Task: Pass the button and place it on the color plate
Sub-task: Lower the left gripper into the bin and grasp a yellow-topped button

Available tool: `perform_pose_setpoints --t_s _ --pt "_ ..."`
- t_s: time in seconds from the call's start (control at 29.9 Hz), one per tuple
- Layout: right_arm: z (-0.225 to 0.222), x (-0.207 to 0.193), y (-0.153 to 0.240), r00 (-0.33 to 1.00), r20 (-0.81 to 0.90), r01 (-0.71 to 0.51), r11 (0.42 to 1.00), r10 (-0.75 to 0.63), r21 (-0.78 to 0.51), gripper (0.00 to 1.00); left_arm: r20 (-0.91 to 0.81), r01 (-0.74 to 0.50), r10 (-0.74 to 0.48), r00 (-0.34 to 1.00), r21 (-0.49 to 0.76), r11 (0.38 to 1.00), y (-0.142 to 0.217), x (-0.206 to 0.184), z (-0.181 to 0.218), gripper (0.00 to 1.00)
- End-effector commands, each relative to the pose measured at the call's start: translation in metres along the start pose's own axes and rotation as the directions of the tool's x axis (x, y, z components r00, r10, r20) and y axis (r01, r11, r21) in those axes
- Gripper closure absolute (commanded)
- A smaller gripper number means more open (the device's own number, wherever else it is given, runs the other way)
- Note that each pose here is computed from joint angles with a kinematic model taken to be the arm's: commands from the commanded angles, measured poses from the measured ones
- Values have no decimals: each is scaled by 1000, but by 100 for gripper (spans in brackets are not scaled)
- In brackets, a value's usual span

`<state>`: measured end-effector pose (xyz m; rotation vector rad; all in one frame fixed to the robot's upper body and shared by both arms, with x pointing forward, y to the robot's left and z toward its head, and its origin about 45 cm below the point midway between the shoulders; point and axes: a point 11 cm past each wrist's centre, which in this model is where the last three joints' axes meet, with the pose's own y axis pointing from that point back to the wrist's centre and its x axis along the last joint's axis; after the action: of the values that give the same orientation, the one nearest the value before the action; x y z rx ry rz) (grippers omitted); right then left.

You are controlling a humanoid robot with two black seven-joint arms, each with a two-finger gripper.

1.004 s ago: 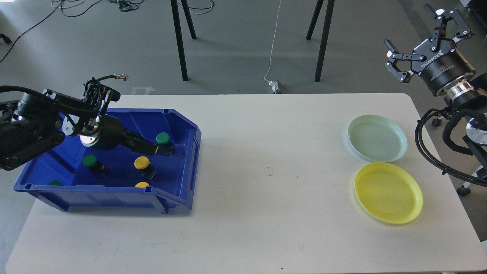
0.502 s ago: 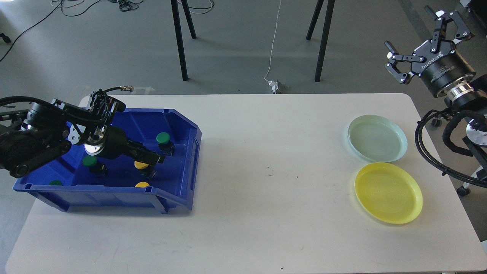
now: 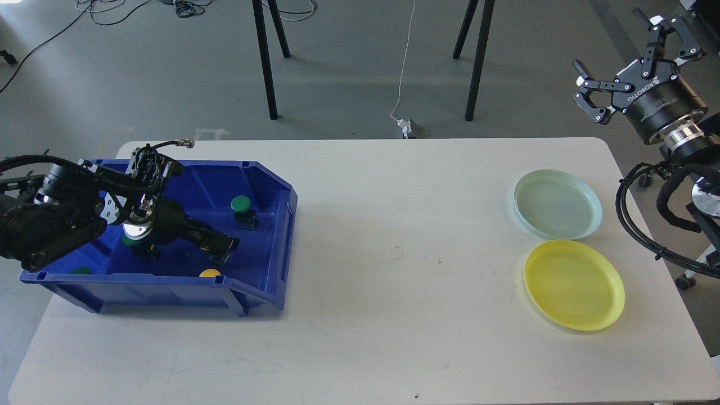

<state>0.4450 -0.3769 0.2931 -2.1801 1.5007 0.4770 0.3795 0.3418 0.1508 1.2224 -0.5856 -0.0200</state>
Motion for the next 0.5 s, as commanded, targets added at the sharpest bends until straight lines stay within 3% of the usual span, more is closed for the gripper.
perform_pose_setpoints --t_s 0.0,0.3,0.47 --pt "1 1 1 1000 1 -2 1000 2 -2 1 -4 8 -8 1000 3 1000 -3 -3 -1 1" --pt "2 2 2 1000 3 -7 1000 7 -2 1 -13 19 -19 1000 -1 1000 -9 -9 0 6" --pt "2 3 3 1000 4 -9 1000 9 -3 1 -16 20 -20 1000 8 1000 -8 -10 -3 21"
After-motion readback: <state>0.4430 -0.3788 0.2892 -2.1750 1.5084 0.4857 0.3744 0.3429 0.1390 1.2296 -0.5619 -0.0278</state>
